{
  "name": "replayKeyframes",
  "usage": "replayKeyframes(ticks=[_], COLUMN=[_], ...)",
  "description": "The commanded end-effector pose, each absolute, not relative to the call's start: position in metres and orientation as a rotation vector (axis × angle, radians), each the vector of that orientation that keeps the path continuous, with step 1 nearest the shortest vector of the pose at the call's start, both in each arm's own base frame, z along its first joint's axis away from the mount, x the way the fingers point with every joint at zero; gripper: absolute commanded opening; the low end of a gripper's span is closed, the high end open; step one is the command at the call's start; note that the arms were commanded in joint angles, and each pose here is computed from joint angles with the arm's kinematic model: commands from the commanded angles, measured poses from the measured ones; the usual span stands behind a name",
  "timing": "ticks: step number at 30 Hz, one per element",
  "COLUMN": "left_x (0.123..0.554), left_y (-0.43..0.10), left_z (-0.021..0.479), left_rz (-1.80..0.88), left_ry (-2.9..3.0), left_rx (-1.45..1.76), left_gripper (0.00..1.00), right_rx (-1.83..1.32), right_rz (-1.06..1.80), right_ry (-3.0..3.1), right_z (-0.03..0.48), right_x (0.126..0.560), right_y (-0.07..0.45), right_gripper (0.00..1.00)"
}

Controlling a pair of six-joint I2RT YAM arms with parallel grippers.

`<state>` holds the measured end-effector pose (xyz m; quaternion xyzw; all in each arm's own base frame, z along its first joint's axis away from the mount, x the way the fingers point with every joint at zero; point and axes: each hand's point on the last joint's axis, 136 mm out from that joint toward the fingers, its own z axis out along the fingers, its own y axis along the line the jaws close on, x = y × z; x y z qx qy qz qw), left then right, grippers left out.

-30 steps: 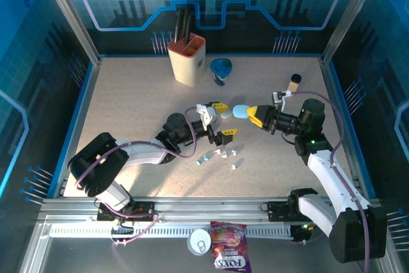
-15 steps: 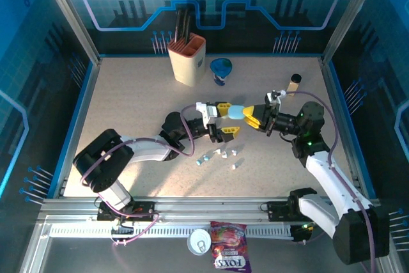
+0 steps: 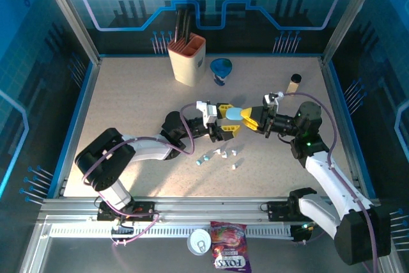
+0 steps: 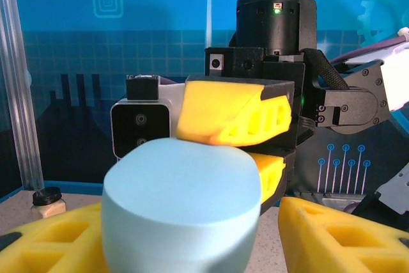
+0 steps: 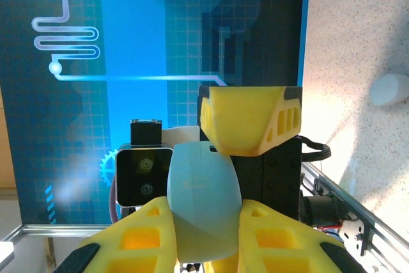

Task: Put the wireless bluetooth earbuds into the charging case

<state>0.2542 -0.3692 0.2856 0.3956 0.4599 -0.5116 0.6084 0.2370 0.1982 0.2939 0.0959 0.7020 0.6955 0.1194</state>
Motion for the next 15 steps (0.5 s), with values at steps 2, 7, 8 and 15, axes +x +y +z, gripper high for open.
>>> replayKeyframes(ticks=[2,7,8,15], left_x=[0.2524,0.2516,0.2518,0.2519], left_y=[-0.3665,-0.3659,-0.3656,-0.3654], left_z=[0.2982,0.2966,0.2963,0.2947], left_rz=[-1.193,-1.197,-1.196,-1.191], left_ry=[1.005,1.009,1.009,1.01], left_rx=[0.917,0.92,0.921,0.925], left_gripper=[0.55,0.48,0.47,0.39], right_rx=[0.214,0.216,0.218,0.218], right_rz=[2.017,2.014,2.014,2.012], right_ry=[2.027,2.031,2.031,2.023], right_z=[0.3063,0.3055,0.3053,0.3091], right_x=[0.2328,0.2333,0.2336,0.2348], right_y=[0.2007,0.201,0.2011,0.2015], right_gripper=[0.14,0.14,0.14,0.15])
